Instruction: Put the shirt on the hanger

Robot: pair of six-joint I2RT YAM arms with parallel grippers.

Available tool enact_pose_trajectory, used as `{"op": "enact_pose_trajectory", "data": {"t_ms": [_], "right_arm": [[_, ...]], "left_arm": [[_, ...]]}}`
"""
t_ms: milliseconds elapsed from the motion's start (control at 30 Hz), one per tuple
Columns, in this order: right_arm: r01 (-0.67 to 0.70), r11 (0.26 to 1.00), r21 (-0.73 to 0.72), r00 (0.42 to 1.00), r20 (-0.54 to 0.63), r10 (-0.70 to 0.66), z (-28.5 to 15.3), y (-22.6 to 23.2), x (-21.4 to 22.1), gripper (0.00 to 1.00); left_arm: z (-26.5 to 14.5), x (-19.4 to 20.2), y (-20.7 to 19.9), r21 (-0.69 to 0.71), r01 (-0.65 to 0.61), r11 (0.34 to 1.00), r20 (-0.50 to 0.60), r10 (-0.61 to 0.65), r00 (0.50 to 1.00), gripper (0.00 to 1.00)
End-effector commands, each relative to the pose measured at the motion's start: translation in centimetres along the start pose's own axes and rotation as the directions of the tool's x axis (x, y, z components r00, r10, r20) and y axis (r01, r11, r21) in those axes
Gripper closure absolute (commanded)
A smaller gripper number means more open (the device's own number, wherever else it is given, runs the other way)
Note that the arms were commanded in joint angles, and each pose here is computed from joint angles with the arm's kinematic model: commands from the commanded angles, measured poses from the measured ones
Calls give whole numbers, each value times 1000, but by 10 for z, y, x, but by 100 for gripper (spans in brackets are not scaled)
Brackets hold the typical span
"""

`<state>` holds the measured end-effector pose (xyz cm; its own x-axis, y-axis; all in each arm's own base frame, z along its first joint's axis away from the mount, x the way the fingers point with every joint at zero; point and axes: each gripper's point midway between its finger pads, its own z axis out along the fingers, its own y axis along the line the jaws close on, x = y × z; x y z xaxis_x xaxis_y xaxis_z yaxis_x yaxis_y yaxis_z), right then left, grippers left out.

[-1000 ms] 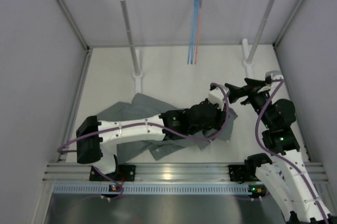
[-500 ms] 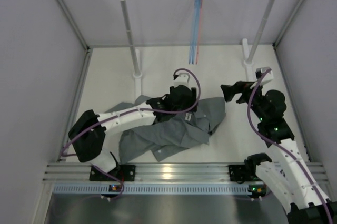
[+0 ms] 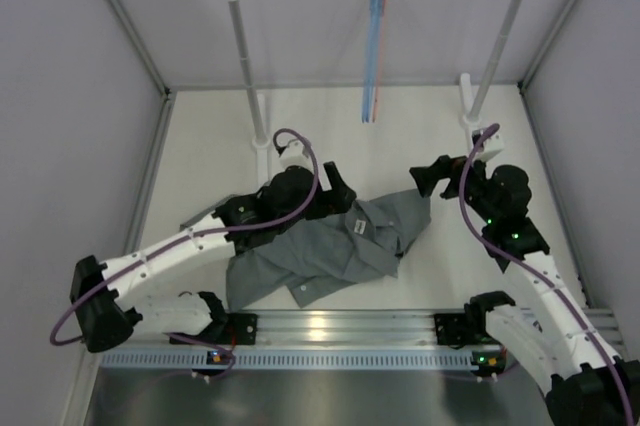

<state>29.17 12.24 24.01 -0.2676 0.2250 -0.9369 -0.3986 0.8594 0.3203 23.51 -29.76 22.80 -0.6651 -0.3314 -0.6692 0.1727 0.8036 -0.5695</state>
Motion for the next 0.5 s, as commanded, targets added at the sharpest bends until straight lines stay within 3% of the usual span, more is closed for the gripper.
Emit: {"op": "enact_pose_trajectory", "data": {"t_ms": [0,100,300,467], "right_arm": [[1,998,-62,999,39,1,3,13,-8,1],[-3,997,-74,999,44,6,2,15,-8,0],[-12,992,-124,999,39,17,-2,25,-7,0],[-16,990,-140,1000,23,20,-5,26,5,1]], "left_arm": [[6,64,38,-135,103,985,-188,-128,974,9],[15,91,45,-181,89,979,-245,-132,961,12],[37,78,45,-234,114,966,-135,-149,980,18],[47,87,55,-261,132,956,-121,-168,978,26]]}}
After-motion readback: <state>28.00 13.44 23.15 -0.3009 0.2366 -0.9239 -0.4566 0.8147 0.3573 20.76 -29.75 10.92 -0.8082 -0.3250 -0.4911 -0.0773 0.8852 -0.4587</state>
